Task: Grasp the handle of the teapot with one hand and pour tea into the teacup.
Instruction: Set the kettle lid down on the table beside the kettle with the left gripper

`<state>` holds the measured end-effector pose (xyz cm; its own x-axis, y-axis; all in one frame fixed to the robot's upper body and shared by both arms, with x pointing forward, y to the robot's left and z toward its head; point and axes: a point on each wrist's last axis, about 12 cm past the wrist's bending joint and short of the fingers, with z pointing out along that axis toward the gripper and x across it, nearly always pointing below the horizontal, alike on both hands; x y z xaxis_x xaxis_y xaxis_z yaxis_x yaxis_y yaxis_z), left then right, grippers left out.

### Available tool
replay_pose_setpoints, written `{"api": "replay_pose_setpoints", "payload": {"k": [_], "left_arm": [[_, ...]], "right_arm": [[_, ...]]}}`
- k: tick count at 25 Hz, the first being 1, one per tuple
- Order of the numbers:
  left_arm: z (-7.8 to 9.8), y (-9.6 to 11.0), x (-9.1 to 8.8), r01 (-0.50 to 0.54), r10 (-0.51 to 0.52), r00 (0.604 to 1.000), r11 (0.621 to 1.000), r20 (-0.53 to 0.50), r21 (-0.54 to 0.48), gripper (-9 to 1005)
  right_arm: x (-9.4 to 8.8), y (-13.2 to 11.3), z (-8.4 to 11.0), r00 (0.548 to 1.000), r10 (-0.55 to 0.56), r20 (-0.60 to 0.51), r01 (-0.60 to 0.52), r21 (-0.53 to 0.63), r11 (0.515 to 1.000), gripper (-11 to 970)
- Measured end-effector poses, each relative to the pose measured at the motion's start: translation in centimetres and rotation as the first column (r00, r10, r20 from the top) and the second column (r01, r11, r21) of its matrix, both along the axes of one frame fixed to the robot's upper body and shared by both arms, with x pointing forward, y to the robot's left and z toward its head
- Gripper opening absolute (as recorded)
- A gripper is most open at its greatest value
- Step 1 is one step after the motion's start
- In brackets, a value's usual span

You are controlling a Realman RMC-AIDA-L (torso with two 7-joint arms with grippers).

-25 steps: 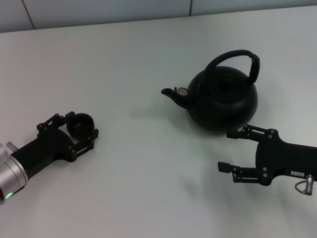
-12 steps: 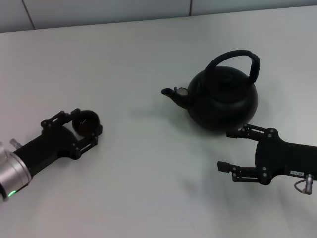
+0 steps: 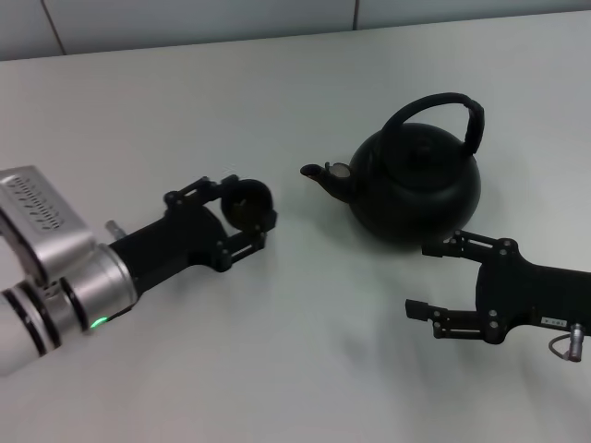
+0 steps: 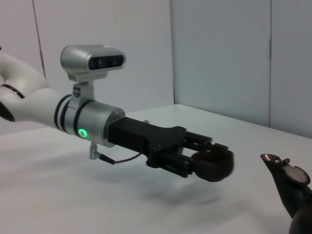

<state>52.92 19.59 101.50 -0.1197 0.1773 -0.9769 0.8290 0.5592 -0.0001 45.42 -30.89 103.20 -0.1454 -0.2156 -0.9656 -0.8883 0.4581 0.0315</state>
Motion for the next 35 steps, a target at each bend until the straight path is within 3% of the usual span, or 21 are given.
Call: {"api": "replay_pose_setpoints", "payload": {"k": [9,19,35], "left_arm": [[-0.4,-1.8,-0.2,0.04,-0.04,0.999,0.998,-0.006,0.037,716],[-1.4,-2.5,-0.6,0.009,-0.008,1.0,0.993,-0.008,0.116,729],[-1.7,-2.6,-0.7,-0.007,0.01,1.0,0.992,-0.023,0.126,751]], "right_arm": [[0.0,-0.1,0.1,1.0,0.0,0.006,0.0,0.006,1.0,826],[0.0,-0.1,0.2,1.0,0.002,0.009,-0.002,0.005,1.0,826],[0.0,0.0,0.3,1.0,0.007,0.011,-0.008,0.01,1.0,825]]}}
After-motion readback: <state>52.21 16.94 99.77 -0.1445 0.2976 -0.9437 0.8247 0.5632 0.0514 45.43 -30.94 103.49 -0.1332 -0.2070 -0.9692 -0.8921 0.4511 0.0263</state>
